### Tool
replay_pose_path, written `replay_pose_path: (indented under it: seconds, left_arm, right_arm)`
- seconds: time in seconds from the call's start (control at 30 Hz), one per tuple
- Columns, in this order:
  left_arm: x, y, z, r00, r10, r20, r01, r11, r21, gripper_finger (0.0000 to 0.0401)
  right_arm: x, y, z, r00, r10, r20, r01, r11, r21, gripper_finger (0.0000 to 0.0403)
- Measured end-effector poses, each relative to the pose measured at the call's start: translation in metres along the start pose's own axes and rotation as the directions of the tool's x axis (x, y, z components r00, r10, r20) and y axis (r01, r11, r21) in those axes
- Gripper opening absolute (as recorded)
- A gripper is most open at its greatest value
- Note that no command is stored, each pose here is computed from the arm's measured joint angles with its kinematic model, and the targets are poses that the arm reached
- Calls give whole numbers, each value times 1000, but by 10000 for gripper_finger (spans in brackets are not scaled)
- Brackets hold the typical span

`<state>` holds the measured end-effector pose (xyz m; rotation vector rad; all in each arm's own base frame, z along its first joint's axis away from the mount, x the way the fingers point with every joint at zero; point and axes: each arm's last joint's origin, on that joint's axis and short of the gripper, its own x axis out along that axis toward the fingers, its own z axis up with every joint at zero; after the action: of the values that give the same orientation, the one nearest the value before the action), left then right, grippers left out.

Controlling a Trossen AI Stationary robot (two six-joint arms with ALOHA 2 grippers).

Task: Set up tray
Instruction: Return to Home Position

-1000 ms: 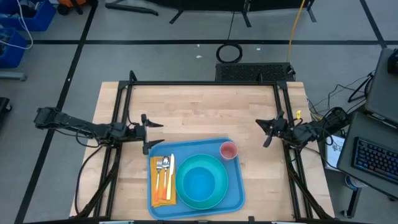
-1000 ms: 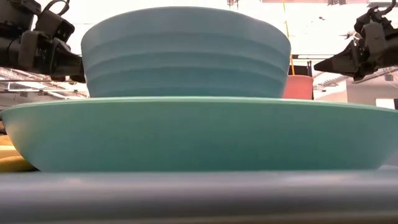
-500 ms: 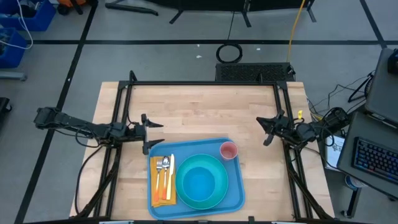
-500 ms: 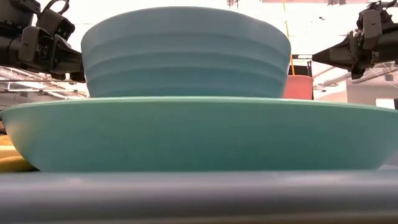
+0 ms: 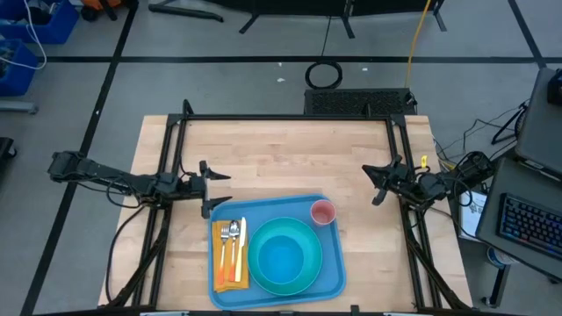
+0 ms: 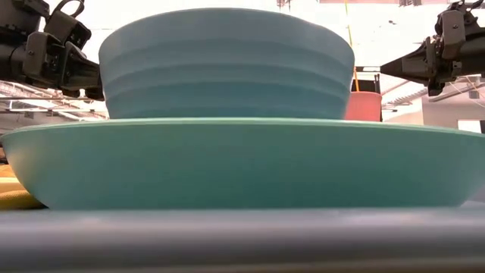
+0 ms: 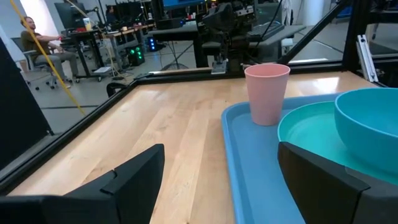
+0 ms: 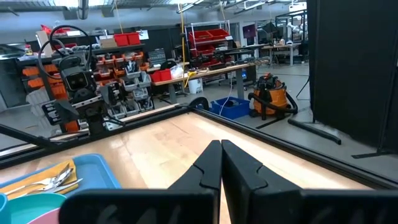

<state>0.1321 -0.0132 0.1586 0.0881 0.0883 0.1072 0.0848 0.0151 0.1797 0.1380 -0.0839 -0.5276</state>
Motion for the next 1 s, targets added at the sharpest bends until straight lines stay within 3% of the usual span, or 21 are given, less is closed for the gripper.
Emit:
replay_pose_path:
  seconds: [0.3, 0.43, 0.5, 0.53, 0.6, 0.63, 0.7, 0.77, 0.8, 0.87, 0.9, 0.97, 1.0]
  left_arm:
    - [0, 0, 0, 1000, 0, 0, 0, 1000, 0, 323]
    - [0, 0, 0, 1000, 0, 0, 0, 1000, 0, 321]
    - [0, 0, 0, 1000, 0, 0, 0, 1000, 0, 319]
    - [0, 0, 0, 1000, 0, 0, 0, 1000, 0, 318]
    - [0, 0, 0, 1000, 0, 0, 0, 1000, 0, 315]
    - [0, 0, 0, 1000, 1, 0, -1, 1000, 0, 315]
    - [0, 0, 0, 1000, 1, -1, -1, 1000, 0, 316]
    - [0, 0, 0, 1000, 1, -1, -1, 1000, 0, 318]
    - [0, 0, 0, 1000, 1, -1, -1, 1000, 1, 319]
    - [0, 0, 0, 1000, 1, 0, -1, 1000, 0, 319]
    - [0, 0, 0, 1000, 1, 0, -1, 1000, 0, 318]
    - [0, 0, 0, 1000, 1, 0, -1, 1000, 0, 315]
    - [0, 0, 0, 1000, 1, 0, -1, 1000, 0, 313]
  right_arm:
    - [0, 1, 0, 1000, 18, -1, -18, 1000, 1, 0]
    - [-1, 6, 1, 979, 203, -13, -203, 979, 7, 0]
    - [-3, 10, 2, 925, 380, -8, -379, 925, 32, 0]
    - [-4, 14, 3, 865, 502, -5, -501, 864, 54, 0]
    - [-11, 22, 6, 645, 764, 5, -759, 641, 114, 0]
    - [-15, 25, 7, 501, 866, 15, -858, 494, 139, 0]
    - [-25, 28, 10, 169, 985, 26, -972, 162, 173, 0]
    - [-34, 28, 11, -151, 988, 24, -970, -153, 189, 0]
    - [-38, 27, 12, -288, 958, 20, -939, -286, 190, 0]
    - [-44, 25, 12, -490, 871, 0, -854, -481, 200, 0]
    - [-46, 23, 11, -564, 826, -10, -809, -550, 208, 0]
    - [-49, 21, 11, -663, 748, -23, -735, -645, 210, 0]
    - [-50, 21, 11, -689, 724, -26, -712, -670, 209, 0]
